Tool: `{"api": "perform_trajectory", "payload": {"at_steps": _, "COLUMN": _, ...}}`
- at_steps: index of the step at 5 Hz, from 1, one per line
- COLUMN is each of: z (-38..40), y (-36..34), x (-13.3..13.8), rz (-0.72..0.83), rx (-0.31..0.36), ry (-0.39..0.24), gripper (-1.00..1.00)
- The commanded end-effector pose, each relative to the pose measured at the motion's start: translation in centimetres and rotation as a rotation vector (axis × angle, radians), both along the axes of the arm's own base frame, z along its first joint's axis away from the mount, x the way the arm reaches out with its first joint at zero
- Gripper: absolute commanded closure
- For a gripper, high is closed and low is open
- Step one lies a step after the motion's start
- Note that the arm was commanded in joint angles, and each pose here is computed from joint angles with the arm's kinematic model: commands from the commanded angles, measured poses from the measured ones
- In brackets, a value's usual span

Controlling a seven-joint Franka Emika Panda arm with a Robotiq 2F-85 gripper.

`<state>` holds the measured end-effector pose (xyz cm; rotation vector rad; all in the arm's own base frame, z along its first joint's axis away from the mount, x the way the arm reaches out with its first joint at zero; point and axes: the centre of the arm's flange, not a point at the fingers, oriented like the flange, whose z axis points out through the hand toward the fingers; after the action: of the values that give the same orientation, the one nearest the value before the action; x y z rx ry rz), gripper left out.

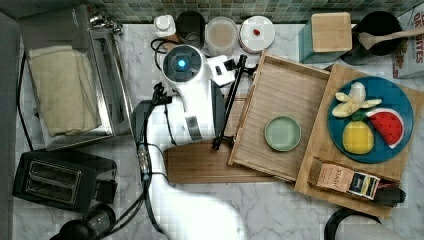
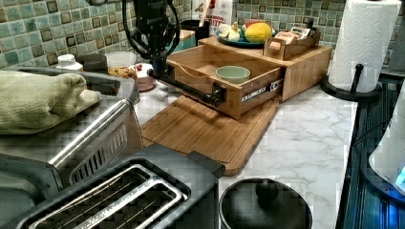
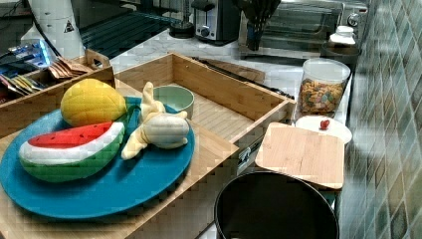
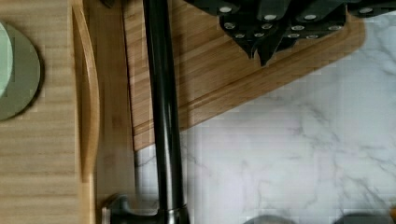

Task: Close the drawer.

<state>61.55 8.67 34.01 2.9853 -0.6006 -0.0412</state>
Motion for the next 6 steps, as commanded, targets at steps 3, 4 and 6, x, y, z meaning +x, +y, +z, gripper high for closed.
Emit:
{"api": "perform_trajectory", "payload": {"at_steps": 3, "z": -0.8, "y": -0.6, "x": 0.3, "rz": 0.083, "rx": -0.09, "ry": -0.124, "gripper": 1.0}}
{"api": "perform_trajectory", "payload": {"at_steps": 4, "z": -0.9, "y": -1.2, "x": 0.5, "rz": 0.092, "rx": -0.108, "ry": -0.119, "gripper": 1.0}}
{"api": "perform_trajectory", "payload": {"at_steps": 6, "z": -1.9, "y": -5.2, "x": -0.5, "rz": 0.146, "rx": -0.095, "ry": -0.124, "gripper": 1.0}}
